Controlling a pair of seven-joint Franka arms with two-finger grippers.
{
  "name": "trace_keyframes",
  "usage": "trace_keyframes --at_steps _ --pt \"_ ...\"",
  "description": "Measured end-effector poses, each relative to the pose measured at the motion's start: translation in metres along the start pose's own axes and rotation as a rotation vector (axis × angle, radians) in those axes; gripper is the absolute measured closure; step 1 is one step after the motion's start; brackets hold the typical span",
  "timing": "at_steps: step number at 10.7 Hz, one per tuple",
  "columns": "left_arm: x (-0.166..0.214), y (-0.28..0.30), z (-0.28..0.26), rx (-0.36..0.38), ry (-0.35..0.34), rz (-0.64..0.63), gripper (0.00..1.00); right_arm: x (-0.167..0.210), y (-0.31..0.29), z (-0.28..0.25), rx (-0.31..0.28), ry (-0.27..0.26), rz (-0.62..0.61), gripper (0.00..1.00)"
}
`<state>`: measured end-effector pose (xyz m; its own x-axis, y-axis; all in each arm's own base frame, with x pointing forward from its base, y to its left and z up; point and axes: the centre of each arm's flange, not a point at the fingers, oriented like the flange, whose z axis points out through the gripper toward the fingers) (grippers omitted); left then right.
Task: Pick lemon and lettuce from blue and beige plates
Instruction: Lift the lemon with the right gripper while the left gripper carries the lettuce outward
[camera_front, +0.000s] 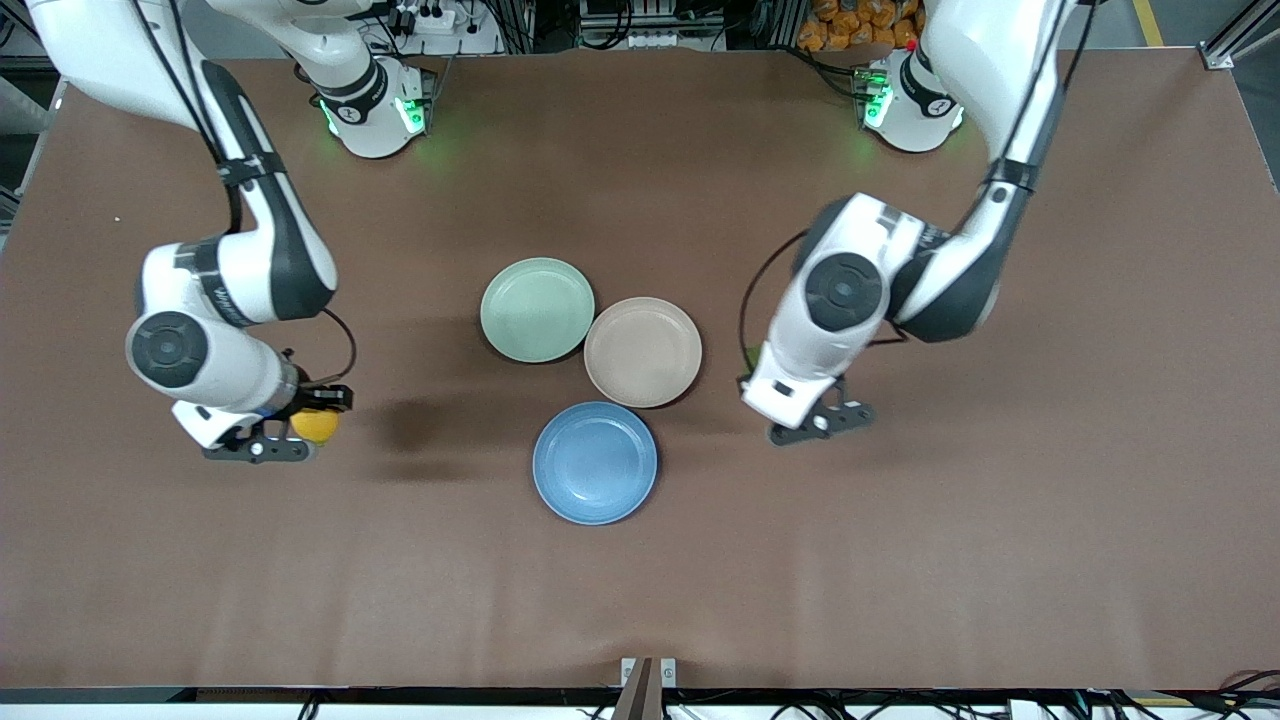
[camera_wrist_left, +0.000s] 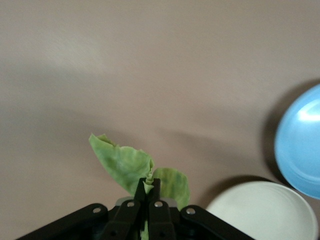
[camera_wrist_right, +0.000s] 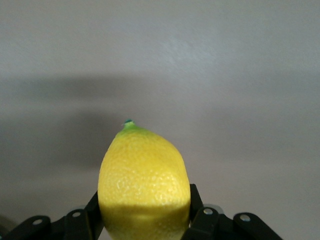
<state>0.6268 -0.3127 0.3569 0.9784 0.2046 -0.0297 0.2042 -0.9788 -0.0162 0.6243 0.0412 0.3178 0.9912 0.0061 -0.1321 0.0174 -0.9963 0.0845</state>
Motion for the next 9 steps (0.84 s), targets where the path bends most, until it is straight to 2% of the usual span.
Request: trace_keyframes --at_steps 3,7,9 --pt "0.048 -0.069 0.000 -0.003 -0.002 0.055 0.96 -0.022 0.062 0.015 0.089 -0.010 -0.031 0.34" --pt "0.085 -0.138 0.001 -0.007 -0.004 0.096 0.96 -0.052 0.067 0.073 0.091 0.059 -0.049 0.34" --pt "0.098 -0.157 0.002 -0.019 0.020 0.128 0.96 -0.063 0.062 0.097 0.087 0.083 -0.055 0.34"
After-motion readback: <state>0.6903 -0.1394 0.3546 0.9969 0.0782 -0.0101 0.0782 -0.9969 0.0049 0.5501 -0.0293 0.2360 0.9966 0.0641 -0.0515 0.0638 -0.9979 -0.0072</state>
